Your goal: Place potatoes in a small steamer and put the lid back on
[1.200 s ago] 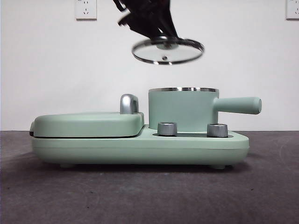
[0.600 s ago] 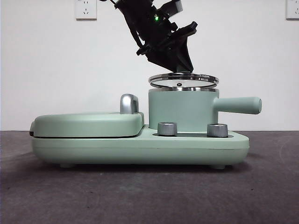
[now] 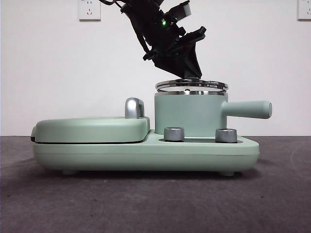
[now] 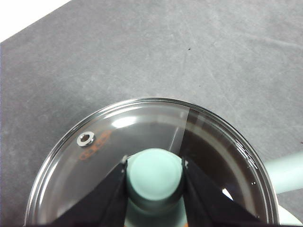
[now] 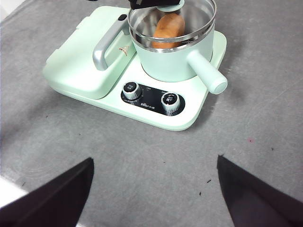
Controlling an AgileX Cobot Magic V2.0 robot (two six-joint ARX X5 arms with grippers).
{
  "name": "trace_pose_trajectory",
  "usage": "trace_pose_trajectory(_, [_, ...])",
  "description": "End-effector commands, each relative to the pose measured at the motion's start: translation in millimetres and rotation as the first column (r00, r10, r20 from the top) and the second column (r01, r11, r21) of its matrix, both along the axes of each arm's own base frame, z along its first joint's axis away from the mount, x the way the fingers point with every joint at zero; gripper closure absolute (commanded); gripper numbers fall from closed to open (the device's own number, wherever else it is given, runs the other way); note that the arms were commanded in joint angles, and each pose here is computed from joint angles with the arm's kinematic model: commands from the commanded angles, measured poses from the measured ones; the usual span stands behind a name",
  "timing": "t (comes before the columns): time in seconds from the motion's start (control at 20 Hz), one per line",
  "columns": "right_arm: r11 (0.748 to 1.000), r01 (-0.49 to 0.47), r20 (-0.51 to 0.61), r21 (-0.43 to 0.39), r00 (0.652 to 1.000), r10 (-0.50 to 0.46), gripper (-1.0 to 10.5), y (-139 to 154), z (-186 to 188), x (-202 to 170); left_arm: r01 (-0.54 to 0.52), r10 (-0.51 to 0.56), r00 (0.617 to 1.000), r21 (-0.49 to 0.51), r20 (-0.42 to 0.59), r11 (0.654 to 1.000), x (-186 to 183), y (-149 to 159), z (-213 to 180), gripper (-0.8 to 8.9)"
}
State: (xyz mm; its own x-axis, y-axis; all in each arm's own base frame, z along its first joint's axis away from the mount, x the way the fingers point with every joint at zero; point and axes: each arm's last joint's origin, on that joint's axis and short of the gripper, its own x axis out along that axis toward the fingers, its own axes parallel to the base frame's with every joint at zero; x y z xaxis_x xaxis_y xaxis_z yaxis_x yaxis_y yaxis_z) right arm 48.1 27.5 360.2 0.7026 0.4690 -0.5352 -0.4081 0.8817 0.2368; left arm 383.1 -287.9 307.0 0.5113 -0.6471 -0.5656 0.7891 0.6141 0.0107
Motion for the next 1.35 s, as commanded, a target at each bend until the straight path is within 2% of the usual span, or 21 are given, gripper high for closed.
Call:
trace_pose_trajectory(0.05, [1.000,0.002,0.008,0.014,1.000,-0.002,5.3,0.3,2.9,0.1,0.017,-0.017,0.999,-0.020,0.034,1.000,3.0,-8.3,2.4,7.96])
trace_pose_trajectory(0.55, [0.999,0.015,-0.004,0.031,1.000,-0.015,5.3,0.3,2.9,0.1,0.026,-0.026,0.999,0.019,-0.036,0.999,6.8,-14.9,-21.7,7.96])
trace_pose_trajectory(0.85, [0.999,0.016,-0.004,0.033,1.000,-0.016,5.3,0.3,2.9,0.1,0.019,-0.009,0.991,0.072,-0.135,0.997,0.8,-11.7,-29.5,7.95])
trace_pose_trajectory(1.2, [0.999,0.021,-0.007,0.037,1.000,-0.021,5.3,0.3,2.9,0.2,-0.049,0.053,0.979,0.028,-0.197,0.998,0.9,-11.8,-29.3,7.84])
trace_pose_trajectory(1.25, [0.999,0.024,-0.006,0.036,1.000,-0.023,5.3,0.2,2.9,0.2,-0.058,0.061,0.977,0.022,-0.204,0.998,1.2,-11.6,-29.3,7.71])
trace_pose_trajectory(1.3, [0.999,0.026,-0.005,0.034,1.000,-0.026,5.3,0.1,2.9,0.2,-0.061,0.064,0.976,0.020,-0.207,0.998,1.2,-11.6,-29.2,7.14])
trace_pose_trajectory(1.35, [0.999,0.030,-0.004,0.032,1.000,-0.030,5.3,0.0,2.9,0.3,-0.070,0.072,0.974,0.014,-0.214,0.997,1.3,-11.7,-29.1,5.99])
